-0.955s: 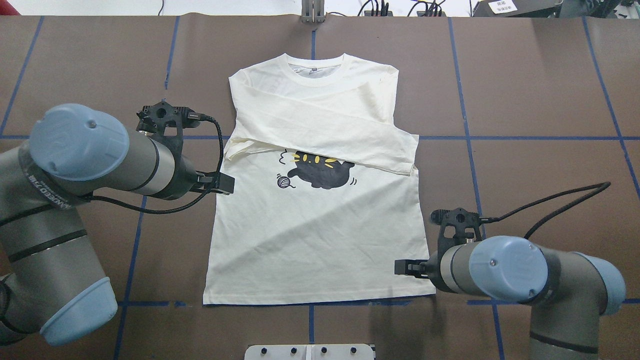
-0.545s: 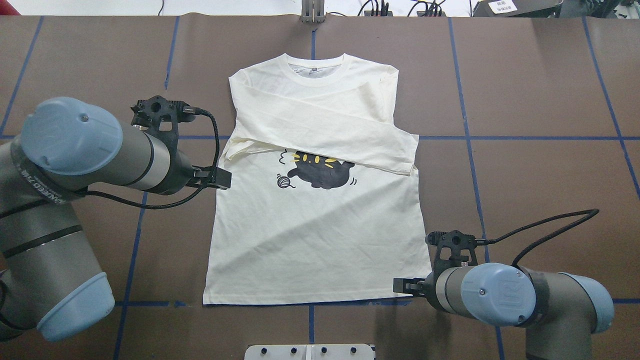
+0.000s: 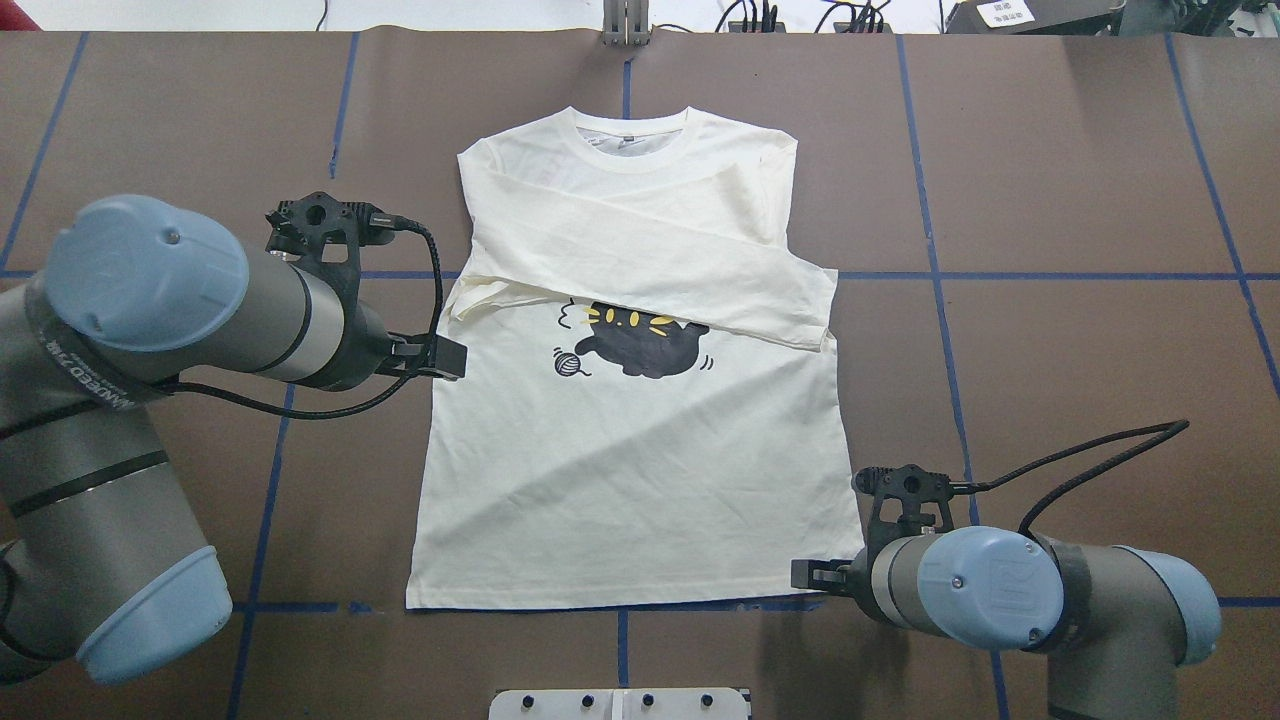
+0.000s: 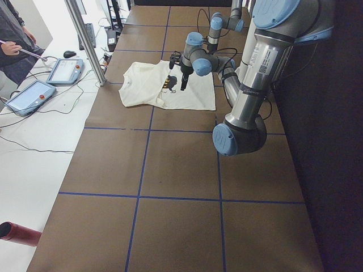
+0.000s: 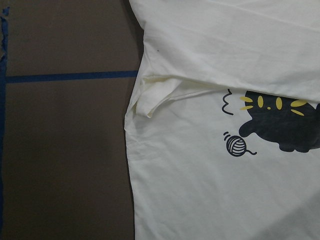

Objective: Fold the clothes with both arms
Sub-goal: 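Lower both grippers to the hem corners nearest the robot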

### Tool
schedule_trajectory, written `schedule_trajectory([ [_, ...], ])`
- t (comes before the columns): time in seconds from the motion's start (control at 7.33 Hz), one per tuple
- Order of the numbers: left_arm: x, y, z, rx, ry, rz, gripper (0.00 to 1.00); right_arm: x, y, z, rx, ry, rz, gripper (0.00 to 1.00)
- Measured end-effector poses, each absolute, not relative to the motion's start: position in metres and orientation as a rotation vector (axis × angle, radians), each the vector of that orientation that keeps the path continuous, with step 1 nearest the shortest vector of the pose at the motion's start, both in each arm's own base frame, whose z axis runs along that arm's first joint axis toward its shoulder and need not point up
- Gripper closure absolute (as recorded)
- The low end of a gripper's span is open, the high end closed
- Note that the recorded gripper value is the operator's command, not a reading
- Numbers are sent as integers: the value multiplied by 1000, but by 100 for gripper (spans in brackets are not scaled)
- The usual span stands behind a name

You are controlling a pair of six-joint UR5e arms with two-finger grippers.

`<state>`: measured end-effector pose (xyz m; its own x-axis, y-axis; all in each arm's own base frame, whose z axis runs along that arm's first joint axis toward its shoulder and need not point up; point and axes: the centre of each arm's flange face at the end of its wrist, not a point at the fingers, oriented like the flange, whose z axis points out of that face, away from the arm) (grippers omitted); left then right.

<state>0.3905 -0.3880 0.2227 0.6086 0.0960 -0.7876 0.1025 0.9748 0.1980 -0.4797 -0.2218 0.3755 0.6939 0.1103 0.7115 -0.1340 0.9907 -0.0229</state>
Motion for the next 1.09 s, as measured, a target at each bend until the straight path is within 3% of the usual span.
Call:
schedule_trajectory([
  [0.41, 391, -387, 221, 234, 922, -2, 1, -477, -223, 381, 26, -782, 138, 10],
  [0.55, 392, -387, 221, 234, 923, -1, 1, -475, -225, 383, 21, -777, 140, 16],
  [0.95, 393, -387, 222, 234, 924, 0, 1, -473, -226, 388, 17, -769, 143, 87],
  [1.09, 393, -387, 222, 233, 923, 0, 1, -473, -226, 388, 16, -769, 143, 100],
])
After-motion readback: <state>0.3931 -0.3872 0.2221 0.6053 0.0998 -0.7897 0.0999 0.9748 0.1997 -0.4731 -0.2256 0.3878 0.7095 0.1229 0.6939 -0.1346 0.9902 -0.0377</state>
